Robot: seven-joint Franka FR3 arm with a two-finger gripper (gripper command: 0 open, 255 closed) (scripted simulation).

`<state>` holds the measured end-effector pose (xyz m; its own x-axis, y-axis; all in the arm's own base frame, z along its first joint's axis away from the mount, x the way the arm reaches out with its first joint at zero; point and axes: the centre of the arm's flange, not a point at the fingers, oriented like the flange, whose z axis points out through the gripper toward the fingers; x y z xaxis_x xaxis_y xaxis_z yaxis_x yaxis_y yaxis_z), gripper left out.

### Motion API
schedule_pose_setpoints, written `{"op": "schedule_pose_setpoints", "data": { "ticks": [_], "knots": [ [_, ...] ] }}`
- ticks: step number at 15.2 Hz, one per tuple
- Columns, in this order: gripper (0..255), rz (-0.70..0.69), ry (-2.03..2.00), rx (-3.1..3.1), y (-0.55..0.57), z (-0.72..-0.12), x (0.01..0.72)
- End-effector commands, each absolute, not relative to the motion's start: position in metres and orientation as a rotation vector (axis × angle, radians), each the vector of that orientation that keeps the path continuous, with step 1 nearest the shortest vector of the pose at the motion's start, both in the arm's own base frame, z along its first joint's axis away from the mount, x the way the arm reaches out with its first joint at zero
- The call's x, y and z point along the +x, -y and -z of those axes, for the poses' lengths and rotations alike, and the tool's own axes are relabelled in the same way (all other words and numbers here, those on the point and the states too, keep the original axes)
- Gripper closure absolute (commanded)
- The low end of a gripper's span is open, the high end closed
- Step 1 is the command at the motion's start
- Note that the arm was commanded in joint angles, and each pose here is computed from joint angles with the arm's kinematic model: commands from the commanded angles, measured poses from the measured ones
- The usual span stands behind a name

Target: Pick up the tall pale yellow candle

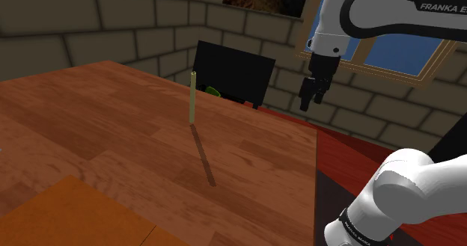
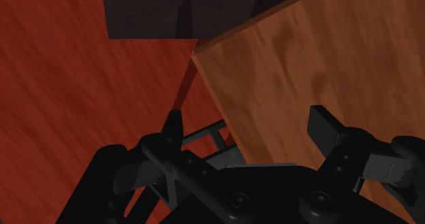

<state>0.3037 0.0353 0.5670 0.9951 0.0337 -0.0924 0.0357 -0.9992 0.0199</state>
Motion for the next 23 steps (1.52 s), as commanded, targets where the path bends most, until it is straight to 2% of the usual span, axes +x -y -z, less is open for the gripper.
{"op": "schedule_pose_setpoints", "data": {
  "ticks": [1,23],
  "knots": [
    [0,0.144,-0.054,3.116,-0.035,-0.567,0.304],
    [0,0.079,-0.051,3.141,-0.274,-0.631,0.444]
  ]
}}
